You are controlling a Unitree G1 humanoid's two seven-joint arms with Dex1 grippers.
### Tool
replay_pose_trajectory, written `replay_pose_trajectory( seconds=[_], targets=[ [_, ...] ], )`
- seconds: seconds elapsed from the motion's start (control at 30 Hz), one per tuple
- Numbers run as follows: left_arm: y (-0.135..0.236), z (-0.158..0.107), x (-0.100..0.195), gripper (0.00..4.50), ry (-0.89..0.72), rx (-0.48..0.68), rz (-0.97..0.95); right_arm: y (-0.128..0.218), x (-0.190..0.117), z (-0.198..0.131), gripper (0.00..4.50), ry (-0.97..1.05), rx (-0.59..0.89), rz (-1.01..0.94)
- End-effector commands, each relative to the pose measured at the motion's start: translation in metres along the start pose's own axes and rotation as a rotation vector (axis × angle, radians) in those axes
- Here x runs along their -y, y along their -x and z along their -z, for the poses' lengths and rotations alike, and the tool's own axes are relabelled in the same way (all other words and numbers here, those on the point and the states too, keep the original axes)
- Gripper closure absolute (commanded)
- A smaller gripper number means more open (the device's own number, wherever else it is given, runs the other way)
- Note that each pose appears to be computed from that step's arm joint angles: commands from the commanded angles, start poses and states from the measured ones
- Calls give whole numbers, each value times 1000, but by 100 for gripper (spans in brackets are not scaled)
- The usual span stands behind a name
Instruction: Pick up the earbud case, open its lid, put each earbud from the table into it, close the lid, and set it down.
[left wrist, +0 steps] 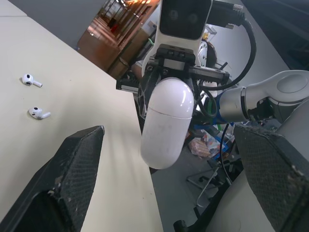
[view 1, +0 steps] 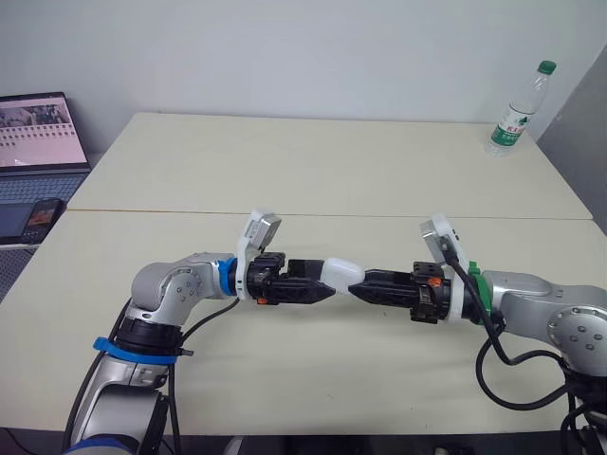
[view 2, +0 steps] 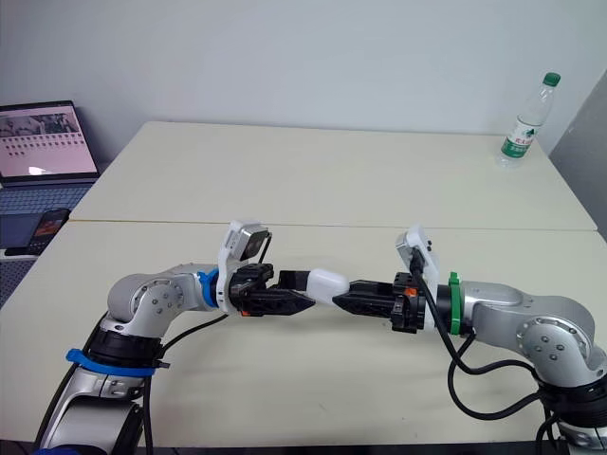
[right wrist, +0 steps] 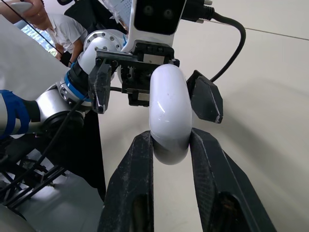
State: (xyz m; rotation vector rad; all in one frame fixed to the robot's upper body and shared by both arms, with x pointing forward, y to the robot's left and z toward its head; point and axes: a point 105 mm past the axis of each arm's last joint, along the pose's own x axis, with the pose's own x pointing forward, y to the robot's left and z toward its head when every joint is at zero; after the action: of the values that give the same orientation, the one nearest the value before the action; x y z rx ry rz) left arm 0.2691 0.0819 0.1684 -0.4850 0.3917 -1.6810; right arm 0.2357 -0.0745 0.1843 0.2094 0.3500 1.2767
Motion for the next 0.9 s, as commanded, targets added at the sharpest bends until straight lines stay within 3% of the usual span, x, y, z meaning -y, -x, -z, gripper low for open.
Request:
replay_pose_trajectory(
  seconds=[0.03, 0.17, 0.27, 0.57, 0.73, 0.9],
  targets=[
    [-3, -4, 3, 3, -37, -14, 22, 1, -8, -7, 383, 42, 23, -26],
    [-4, -3, 3, 3, -33, -13, 24, 0, -10, -6, 383, 41, 25, -37],
    [-5, -3, 3, 63, -31, -10, 24, -1, -10, -5, 383, 40, 23, -34],
    [-9, 1, 4, 363, -28, -18, 37, -2, -11, -4, 383, 40, 21, -35],
    [-10, 2, 4, 370, -35, -17, 34, -2, -6, -7, 383, 65, 36, -1],
    [-10, 2, 0, 371, -39, 7, 3, 1, -4, -6, 199, 89, 26, 32]
  ],
)
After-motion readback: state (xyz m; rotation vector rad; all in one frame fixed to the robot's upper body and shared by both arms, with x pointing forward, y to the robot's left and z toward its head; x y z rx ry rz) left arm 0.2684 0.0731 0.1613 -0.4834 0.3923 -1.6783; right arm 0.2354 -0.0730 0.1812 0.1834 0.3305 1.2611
